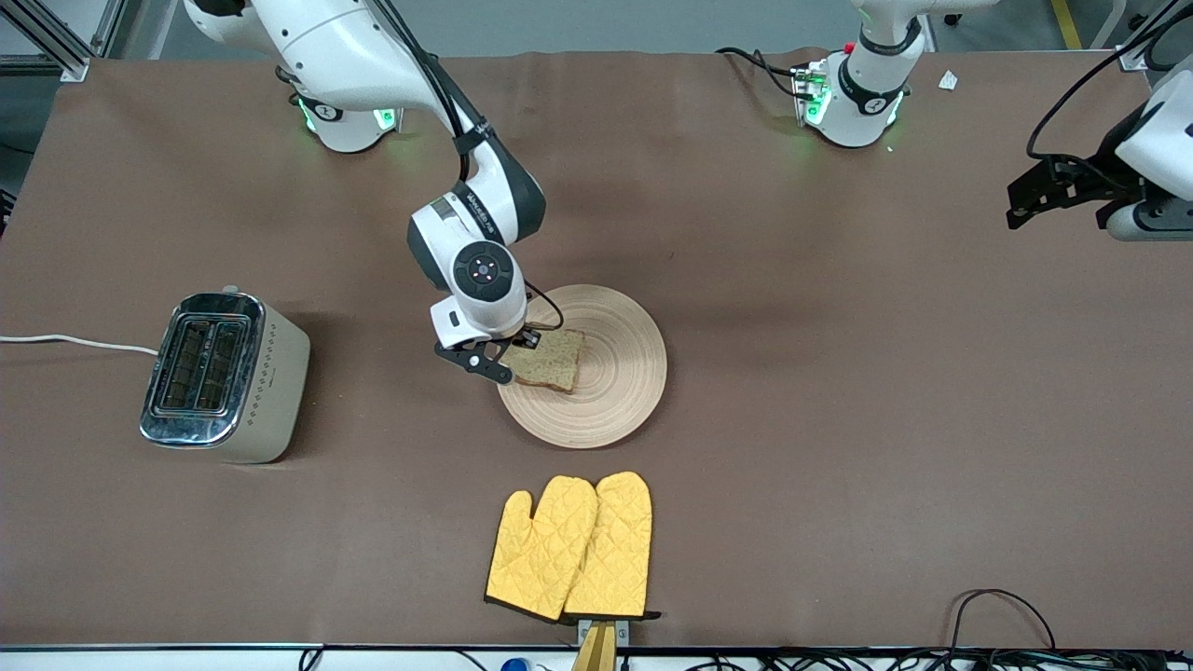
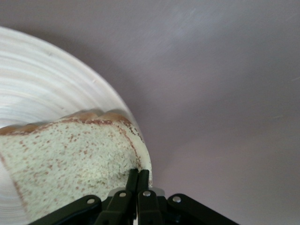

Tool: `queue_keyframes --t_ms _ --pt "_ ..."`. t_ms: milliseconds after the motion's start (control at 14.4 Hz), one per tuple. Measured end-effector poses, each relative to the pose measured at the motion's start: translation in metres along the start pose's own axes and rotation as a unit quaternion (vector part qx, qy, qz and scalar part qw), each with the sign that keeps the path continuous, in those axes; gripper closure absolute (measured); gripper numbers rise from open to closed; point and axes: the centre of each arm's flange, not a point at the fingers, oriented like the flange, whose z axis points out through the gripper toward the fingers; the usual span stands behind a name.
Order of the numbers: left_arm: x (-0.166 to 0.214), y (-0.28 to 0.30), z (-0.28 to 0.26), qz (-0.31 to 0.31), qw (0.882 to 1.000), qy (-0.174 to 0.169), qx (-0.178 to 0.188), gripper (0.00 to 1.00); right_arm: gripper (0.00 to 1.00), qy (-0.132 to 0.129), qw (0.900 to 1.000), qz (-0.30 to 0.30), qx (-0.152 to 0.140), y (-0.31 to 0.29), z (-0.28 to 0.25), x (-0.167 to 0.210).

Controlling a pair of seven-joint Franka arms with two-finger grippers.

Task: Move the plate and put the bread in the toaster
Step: 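Grasp the bread slice with the right gripper and lift it, then carry the bread slice with the right gripper over the toaster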

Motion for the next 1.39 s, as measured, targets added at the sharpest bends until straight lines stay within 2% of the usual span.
queue_keyframes --t_ms 347,556,764,1042,1251,1390 --pt "-0.002 0.005 -0.001 0.005 1.000 0.001 -0.003 0.00 0.97 0.023 0.994 -0.027 -0.099 0.016 -0.059 0.013" --pt "-0.002 0.005 -0.001 0.008 1.000 0.001 -0.003 0.00 0.97 0.050 0.981 -0.044 -0.180 0.032 -0.074 0.016" --pt "-0.002 0.007 -0.001 0.009 1.000 0.002 -0.003 0.00 0.97 0.077 0.957 -0.057 -0.275 0.051 -0.078 0.019" --pt "-0.002 0.006 -0.003 0.009 1.000 0.003 -0.003 0.00 0.97 0.097 0.915 -0.072 -0.385 0.081 -0.086 0.034" --pt "-0.002 0.003 -0.004 0.006 1.000 0.004 -0.003 0.00 0.97 0.113 0.885 -0.084 -0.443 0.098 -0.089 0.050" --pt "-0.002 0.001 -0.004 0.004 1.000 0.004 -0.003 0.00 0.97 0.122 0.874 -0.078 -0.464 0.110 -0.089 0.065"
